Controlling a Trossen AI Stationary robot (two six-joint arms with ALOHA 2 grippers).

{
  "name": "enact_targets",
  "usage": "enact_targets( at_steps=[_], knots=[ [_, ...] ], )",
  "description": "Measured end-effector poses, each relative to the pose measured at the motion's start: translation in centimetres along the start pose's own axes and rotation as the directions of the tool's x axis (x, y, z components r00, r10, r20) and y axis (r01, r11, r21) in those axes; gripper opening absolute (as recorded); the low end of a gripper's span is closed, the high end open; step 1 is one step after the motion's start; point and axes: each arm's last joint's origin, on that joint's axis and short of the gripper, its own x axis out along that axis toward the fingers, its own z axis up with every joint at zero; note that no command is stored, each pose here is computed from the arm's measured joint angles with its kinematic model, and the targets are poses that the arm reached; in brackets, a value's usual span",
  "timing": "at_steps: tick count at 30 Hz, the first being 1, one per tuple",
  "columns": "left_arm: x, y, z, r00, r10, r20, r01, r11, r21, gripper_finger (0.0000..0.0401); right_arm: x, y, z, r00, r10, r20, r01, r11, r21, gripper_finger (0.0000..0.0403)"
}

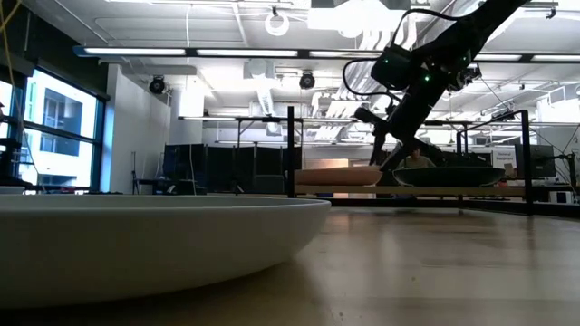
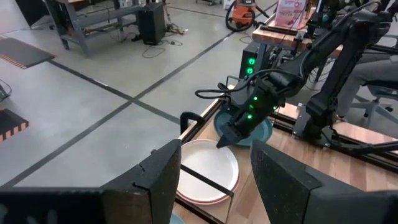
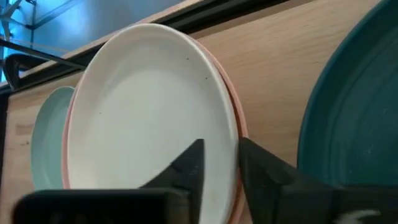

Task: Place and stack plates onto a shelf
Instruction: Stack the white plate on top of the pink plate on the shelf, then stack the blue plate on top of the green plate on the shelf

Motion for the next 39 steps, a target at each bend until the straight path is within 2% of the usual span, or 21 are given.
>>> enact_targets(
  at_steps=[5, 9, 14, 17, 21, 26, 29, 33, 36, 39],
  knots=[
    [-0.1, 0.0, 0.0, 1.000, 0.000, 0.002, 0.000, 1.000, -0.001, 0.0184, -0.7, 0.2, 0.1, 0.999, 0.033, -0.015, -0.033, 0.999, -0.022, 0.0149],
    [-0.1, 0.0, 0.0, 1.000, 0.000, 0.001, 0.000, 1.000, 0.001, 0.0184, -2.8, 0.5, 0.9, 0.996, 0.090, 0.027, -0.088, 0.994, -0.066, 0.0187],
    [-0.1, 0.0, 0.0, 1.000, -0.003, -0.002, 0.003, 1.000, 0.018, 0.0184, -6.7, 0.0, 1.9, 0.989, 0.111, 0.101, -0.101, 0.990, -0.095, 0.0200],
    [-0.1, 0.0, -0.2, 1.000, -0.017, -0.003, 0.017, 0.999, 0.038, 0.0184, -9.1, -0.4, 1.6, 0.988, 0.125, 0.092, -0.112, 0.984, -0.137, 0.0200],
    [0.7, -0.1, -2.5, 0.997, -0.067, 0.023, 0.066, 0.998, 0.016, 0.0184, -11.9, -0.3, 0.0, 0.980, 0.188, 0.065, -0.171, 0.963, -0.206, 0.0200],
    [2.0, -0.4, -7.5, 0.963, -0.214, 0.166, 0.235, 0.964, -0.122, 0.0184, -14.7, 1.1, -2.6, 0.938, 0.344, 0.049, -0.316, 0.903, -0.293, 0.0200],
    [2.6, -0.5, -10.7, 0.930, -0.295, 0.220, 0.339, 0.920, -0.199, 0.0184, -15.9, 2.4, -4.2, 0.888, 0.460, 0.024, -0.422, 0.833, -0.359, 0.0200],
    [2.9, -1.0, -14.2, 0.905, -0.351, 0.241, 0.408, 0.876, -0.257, 0.0184, -17.0, 3.9, -6.0, 0.817, 0.577, 0.018, -0.511, 0.737, -0.443, 0.0200],
    [2.8, -1.1, -15.3, 0.897, -0.367, 0.245, 0.427, 0.861, -0.276, 0.0184, -17.5, 4.5, -6.7, 0.782, 0.623, 0.020, -0.538, 0.691, -0.483, 0.0200],
    [2.5, -1.0, -15.3, 0.895, -0.363, 0.259, 0.429, 0.860, -0.278, 0.0184, -17.6, 4.6, -6.8, 0.770, 0.638, 0.019, -0.550, 0.679, -0.487, 0.0200]
  ],
)
